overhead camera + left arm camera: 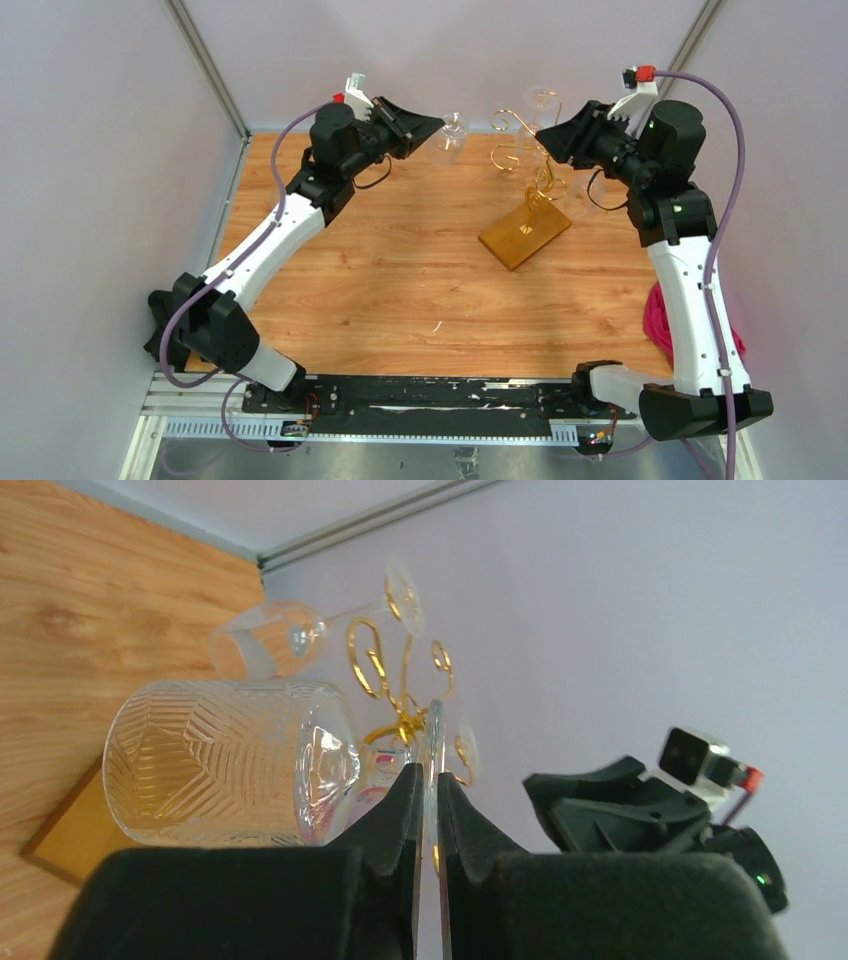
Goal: Take the wine glass off the wine glass rack
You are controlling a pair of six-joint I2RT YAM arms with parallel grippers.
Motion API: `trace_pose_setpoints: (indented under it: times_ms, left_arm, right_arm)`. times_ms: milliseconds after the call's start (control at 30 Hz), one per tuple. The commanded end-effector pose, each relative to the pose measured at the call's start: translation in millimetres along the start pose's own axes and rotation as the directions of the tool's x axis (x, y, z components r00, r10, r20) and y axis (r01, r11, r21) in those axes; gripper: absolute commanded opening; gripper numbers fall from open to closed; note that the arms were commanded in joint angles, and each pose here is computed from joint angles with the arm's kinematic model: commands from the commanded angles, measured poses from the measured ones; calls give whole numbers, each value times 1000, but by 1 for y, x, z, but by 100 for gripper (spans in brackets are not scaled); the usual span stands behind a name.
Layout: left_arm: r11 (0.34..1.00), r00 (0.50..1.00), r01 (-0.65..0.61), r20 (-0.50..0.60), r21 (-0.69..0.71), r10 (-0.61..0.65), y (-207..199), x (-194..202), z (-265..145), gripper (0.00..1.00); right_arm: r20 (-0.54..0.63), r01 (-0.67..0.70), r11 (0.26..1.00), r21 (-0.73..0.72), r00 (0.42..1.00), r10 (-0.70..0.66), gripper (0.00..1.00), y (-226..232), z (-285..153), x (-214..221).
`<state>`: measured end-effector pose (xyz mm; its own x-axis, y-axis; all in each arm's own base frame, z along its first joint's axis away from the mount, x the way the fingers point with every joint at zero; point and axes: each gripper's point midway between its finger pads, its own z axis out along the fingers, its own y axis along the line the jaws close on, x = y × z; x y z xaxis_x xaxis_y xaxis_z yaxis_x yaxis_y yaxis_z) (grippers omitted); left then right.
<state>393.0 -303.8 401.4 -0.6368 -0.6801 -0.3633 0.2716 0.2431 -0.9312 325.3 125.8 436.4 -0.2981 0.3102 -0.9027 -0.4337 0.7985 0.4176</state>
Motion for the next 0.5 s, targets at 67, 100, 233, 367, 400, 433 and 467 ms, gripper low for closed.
trace_pose_setpoints:
  times_ms: [67, 100, 233, 367, 400, 433, 467]
  left_arm:
    - [968, 998, -66, 14, 243, 65, -88, -4, -48, 0]
    - [963, 998, -70, 16, 261, 68, -95, -3, -55, 0]
    - [931, 999, -48, 8, 361, 49, -119, -1, -80, 0]
    - [874, 999, 0, -33, 487, 18, -144, 2, -103, 0]
    - [860, 999, 4, -43, 510, 21, -149, 3, -108, 0]
    - [843, 998, 10, -51, 537, 21, -155, 4, -113, 0]
    - [821, 998, 20, -58, 571, 16, -161, 5, -119, 0]
  right_arm:
    - [-42, -69, 965, -255, 997, 60, 47, 38, 16, 8]
    - [-38, -74, 956, -285, 997, 66, 48, 43, 17, 7]
    - [-25, -95, 908, -408, 995, 92, 49, 65, 11, 0]
    - [14, -98, 846, -524, 992, 124, 55, 87, 1, -13]
    - [31, -88, 821, -564, 991, 128, 58, 95, -4, -18]
    - [17, -111, 805, -583, 989, 148, 59, 97, -5, -17]
    - [15, -122, 784, -608, 986, 165, 60, 102, -8, -19]
